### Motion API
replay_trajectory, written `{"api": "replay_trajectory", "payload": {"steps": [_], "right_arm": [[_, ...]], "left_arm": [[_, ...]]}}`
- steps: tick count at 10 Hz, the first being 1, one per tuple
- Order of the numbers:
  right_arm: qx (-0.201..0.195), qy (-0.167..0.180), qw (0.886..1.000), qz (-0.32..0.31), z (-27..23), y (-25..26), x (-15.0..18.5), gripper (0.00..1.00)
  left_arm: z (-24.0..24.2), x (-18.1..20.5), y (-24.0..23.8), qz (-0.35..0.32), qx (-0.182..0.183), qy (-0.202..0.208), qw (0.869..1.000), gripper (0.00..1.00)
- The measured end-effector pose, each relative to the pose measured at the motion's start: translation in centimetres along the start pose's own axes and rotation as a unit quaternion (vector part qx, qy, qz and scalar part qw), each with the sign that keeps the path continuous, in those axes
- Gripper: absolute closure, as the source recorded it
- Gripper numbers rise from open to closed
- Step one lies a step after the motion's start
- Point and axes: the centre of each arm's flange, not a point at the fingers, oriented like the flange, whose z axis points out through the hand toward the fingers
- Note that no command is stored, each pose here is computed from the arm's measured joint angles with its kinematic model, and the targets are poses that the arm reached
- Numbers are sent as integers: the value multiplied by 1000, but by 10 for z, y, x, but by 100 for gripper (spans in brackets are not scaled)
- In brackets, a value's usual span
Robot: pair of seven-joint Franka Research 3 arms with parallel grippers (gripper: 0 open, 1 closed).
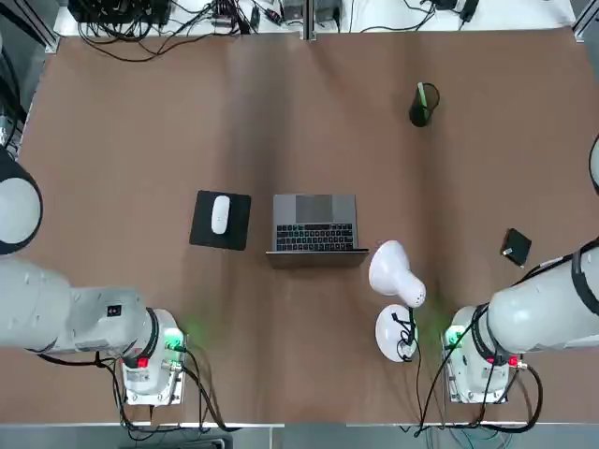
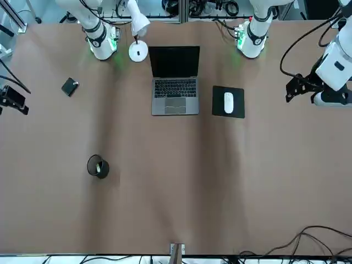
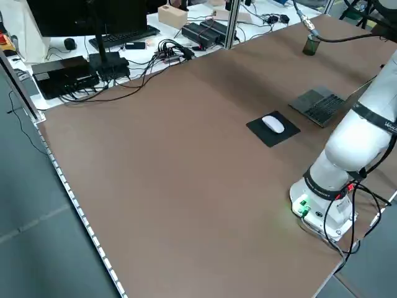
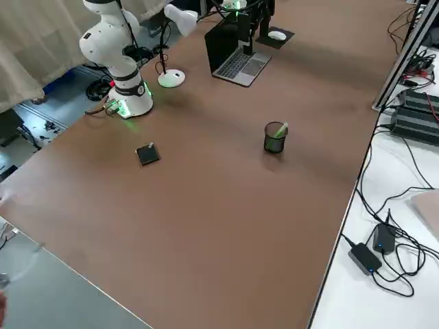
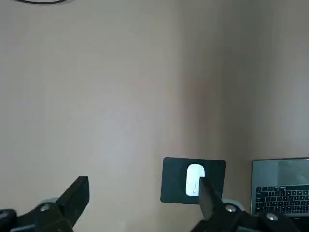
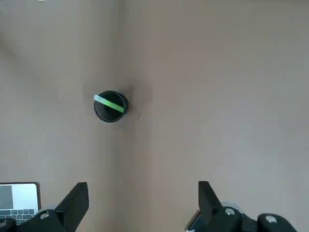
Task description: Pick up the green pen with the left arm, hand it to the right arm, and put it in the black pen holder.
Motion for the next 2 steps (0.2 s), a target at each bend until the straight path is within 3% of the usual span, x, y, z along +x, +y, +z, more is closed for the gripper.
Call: {"api": "replay_trajectory", "payload": {"steps": [2], "right_arm": [[-1,7,1000,0,-1,0,2,0]], "left_arm": [[0,0,0,0,0,0,1000,0]]}}
